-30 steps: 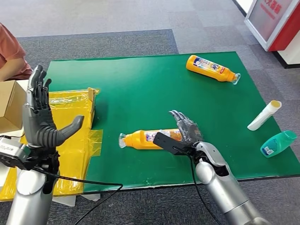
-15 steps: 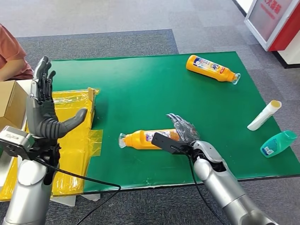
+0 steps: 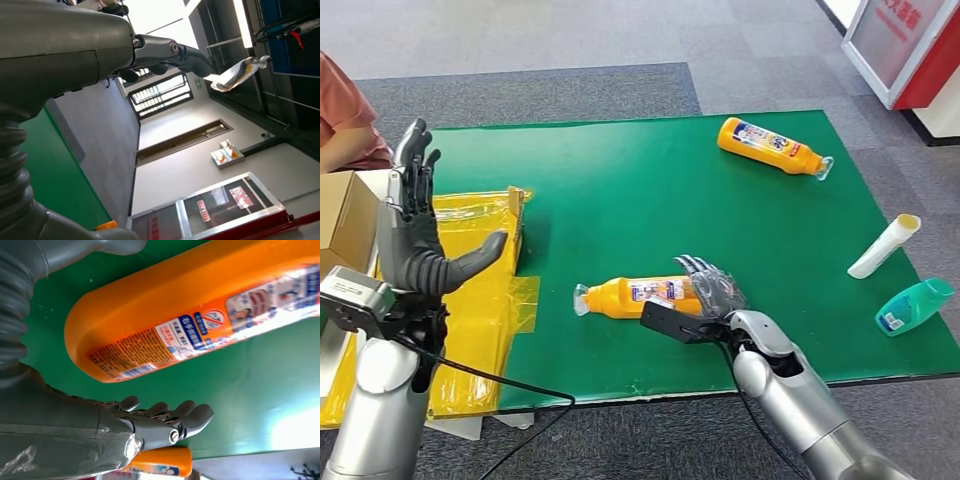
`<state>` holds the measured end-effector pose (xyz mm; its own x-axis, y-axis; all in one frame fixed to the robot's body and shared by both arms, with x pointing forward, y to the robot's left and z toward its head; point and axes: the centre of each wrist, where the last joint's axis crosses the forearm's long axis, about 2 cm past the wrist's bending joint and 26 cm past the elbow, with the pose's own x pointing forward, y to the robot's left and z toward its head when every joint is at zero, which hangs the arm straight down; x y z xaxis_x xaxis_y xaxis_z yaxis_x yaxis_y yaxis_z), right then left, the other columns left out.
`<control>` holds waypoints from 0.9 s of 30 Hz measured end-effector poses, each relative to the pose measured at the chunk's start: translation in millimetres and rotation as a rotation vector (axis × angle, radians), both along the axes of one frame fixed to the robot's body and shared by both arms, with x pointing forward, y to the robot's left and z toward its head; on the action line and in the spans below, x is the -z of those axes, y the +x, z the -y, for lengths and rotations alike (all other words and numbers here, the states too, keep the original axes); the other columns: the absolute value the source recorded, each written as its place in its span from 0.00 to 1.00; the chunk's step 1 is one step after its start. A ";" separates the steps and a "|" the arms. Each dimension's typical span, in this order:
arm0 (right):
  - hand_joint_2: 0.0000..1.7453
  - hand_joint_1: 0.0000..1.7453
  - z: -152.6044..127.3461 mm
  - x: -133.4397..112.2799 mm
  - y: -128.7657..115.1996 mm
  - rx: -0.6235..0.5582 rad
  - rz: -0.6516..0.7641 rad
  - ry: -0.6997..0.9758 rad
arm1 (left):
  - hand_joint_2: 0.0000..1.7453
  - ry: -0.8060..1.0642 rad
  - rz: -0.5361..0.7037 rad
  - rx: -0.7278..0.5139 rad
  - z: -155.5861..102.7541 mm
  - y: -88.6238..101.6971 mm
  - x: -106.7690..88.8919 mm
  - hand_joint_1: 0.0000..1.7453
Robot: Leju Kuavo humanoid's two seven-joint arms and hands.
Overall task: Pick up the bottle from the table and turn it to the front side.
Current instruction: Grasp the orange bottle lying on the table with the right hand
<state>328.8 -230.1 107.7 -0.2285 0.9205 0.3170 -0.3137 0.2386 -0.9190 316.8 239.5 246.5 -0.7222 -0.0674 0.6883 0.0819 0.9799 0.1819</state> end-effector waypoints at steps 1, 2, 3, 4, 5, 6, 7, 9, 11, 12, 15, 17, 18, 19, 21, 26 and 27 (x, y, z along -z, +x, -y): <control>1.00 0.00 -0.6 3.6 -0.9 0.005 0.003 -0.025 | 1.00 0.007 0.002 -0.002 0.6 1.0 -2.1 0.00; 1.00 0.00 -1.2 7.2 -1.7 0.008 0.003 -0.045 | 1.00 0.015 0.005 -0.004 1.2 2.1 -4.5 0.00; 1.00 0.00 -2.0 10.7 -2.6 0.009 -0.002 -0.062 | 1.00 0.021 0.008 -0.005 1.9 3.3 -6.9 0.00; 1.00 0.00 -2.8 14.2 -3.4 0.008 -0.009 -0.075 | 1.00 0.026 0.011 -0.006 2.4 4.5 -9.3 0.00; 1.00 0.00 -3.8 16.8 -3.7 0.007 -0.015 -0.085 | 1.00 0.031 0.015 -0.005 3.1 5.6 -11.7 0.00; 1.00 0.00 -4.9 18.8 -3.2 0.006 -0.020 -0.093 | 1.00 0.034 0.019 -0.004 3.7 6.8 -14.2 0.00; 1.00 0.00 -5.8 20.1 -2.1 0.006 -0.023 -0.100 | 1.00 0.038 0.025 -0.001 4.7 8.0 -16.7 0.00; 1.00 0.00 -8.4 21.3 1.3 0.008 -0.027 -0.109 | 1.00 0.043 0.036 0.009 7.4 10.1 -21.5 0.00; 1.00 0.00 -11.9 22.5 4.4 0.011 -0.027 -0.115 | 1.00 0.049 0.045 0.024 10.5 11.3 -25.3 0.00; 1.00 0.00 -13.5 23.1 5.9 0.013 -0.026 -0.118 | 1.00 0.053 0.048 0.032 12.3 11.6 -26.6 0.00; 1.00 0.00 -17.8 23.4 10.4 0.016 -0.025 -0.126 | 1.00 0.061 0.052 0.057 18.3 11.1 -28.2 0.00; 1.00 0.00 -20.2 23.2 13.2 0.018 -0.024 -0.132 | 1.00 0.066 0.052 0.072 22.7 10.1 -28.2 0.00; 1.00 0.00 -21.1 23.1 14.5 0.019 -0.023 -0.136 | 1.00 0.068 0.052 0.080 24.8 9.6 -28.1 0.00; 1.00 0.00 -21.9 23.1 15.7 0.021 -0.022 -0.140 | 1.00 0.071 0.051 0.086 26.8 9.1 -28.0 0.00; 1.00 0.00 -23.4 23.2 17.8 0.023 -0.021 -0.150 | 1.00 0.074 0.051 0.098 30.3 8.2 -27.9 0.00; 1.00 0.00 -26.4 24.2 20.6 0.026 -0.026 -0.163 | 1.00 0.080 0.052 0.120 36.5 6.4 -27.8 0.00; 1.00 0.00 -26.7 24.3 21.0 0.027 -0.027 -0.164 | 1.00 0.080 0.052 0.122 37.1 6.2 -27.8 0.00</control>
